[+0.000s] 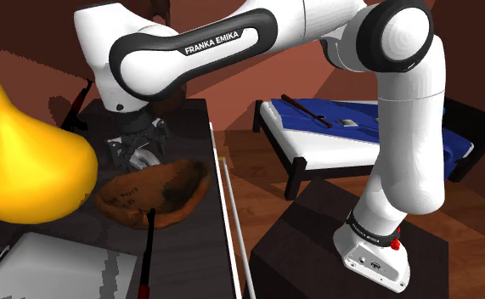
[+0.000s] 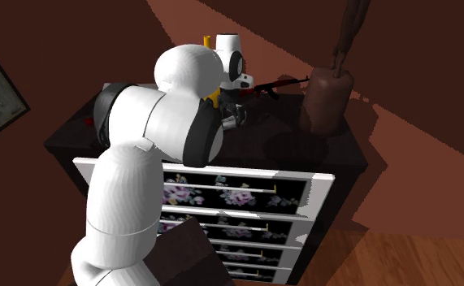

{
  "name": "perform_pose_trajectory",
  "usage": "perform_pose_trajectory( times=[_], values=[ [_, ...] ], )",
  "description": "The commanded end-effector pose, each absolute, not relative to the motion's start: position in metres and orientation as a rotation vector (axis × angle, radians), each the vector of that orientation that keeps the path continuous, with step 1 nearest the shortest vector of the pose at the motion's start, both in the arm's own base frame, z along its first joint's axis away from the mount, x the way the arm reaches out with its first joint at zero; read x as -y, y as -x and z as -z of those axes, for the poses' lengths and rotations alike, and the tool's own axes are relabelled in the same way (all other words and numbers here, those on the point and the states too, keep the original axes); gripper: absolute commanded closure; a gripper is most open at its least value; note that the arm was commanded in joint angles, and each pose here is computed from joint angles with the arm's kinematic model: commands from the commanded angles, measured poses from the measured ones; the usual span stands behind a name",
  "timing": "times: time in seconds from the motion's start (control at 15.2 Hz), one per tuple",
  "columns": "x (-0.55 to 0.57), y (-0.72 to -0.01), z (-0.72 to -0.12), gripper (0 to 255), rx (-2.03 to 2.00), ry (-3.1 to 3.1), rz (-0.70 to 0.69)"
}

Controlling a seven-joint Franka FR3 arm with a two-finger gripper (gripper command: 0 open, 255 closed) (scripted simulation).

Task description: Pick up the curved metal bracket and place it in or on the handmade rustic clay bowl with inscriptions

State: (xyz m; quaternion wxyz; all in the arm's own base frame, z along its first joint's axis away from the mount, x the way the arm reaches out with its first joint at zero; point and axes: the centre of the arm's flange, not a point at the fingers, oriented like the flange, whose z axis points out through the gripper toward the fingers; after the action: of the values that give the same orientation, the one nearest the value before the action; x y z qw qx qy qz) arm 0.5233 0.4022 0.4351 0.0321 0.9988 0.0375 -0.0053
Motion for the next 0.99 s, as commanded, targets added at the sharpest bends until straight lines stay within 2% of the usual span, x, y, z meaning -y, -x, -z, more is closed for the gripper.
perform_pose_trajectory(
  times=[0.0,0.33,0.4,0.92],
  values=[
    [-0.4025,-0.5236,-0.434,0,-0.115,-3.075,0.016],
    [-0.4025,-0.5235,-0.434,0,-0.115,-3.075,0.016],
    [-0.4025,-0.5235,-0.434,255,-0.115,-3.075,0.016],
    [-0.4028,-0.5247,-0.4335,255,-0.116,-3.075,0.016]
  ],
)
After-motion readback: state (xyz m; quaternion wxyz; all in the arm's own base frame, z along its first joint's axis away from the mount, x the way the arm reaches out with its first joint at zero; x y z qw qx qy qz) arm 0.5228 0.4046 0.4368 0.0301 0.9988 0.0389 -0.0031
